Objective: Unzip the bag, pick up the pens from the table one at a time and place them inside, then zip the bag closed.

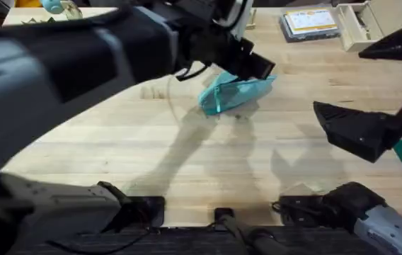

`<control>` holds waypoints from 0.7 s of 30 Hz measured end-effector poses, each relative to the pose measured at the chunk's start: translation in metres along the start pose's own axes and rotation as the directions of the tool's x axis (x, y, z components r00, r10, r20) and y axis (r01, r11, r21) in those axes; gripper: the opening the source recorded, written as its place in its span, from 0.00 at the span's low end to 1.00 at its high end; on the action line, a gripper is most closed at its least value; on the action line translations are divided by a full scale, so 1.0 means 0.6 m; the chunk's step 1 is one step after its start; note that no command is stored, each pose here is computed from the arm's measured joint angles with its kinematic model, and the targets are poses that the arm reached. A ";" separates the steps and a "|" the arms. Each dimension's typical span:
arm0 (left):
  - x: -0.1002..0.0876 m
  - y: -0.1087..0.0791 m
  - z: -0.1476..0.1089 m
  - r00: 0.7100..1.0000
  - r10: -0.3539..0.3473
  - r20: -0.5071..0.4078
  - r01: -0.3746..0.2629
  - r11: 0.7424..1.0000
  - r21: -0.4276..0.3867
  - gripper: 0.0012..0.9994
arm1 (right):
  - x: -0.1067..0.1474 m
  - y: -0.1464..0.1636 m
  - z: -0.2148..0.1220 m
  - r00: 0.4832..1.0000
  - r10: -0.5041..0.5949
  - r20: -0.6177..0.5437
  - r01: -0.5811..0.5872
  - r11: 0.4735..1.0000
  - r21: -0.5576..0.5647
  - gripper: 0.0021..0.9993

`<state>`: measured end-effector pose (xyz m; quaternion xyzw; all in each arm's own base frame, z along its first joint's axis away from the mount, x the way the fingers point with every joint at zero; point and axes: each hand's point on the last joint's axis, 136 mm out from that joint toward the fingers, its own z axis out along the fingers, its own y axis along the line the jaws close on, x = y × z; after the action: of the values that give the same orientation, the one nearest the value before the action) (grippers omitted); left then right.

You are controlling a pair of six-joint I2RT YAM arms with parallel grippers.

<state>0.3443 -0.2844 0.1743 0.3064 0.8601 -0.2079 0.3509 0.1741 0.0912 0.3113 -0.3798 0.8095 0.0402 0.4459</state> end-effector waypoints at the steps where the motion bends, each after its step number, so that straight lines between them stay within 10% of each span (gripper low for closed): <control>1: -0.008 0.000 -0.009 1.000 0.001 0.017 -0.001 1.000 -0.002 0.99 | 0.000 0.000 0.000 1.000 0.000 0.000 0.000 1.000 0.000 1.00; 11: -0.042 0.059 -0.093 0.994 -0.011 0.107 0.020 0.996 -0.084 0.99 | 0.000 0.000 0.000 1.000 0.000 0.001 0.000 1.000 0.000 1.00; 21: 0.005 0.101 -0.167 0.989 0.150 0.005 -0.148 0.981 -0.128 0.99 | -0.022 0.015 0.006 0.999 -0.001 0.052 0.005 0.998 -0.069 1.00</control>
<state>0.3356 -0.1816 0.2301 0.3454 0.8436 -0.1282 0.3907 0.1750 0.1070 0.3166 -0.3949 0.7952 0.0773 0.4536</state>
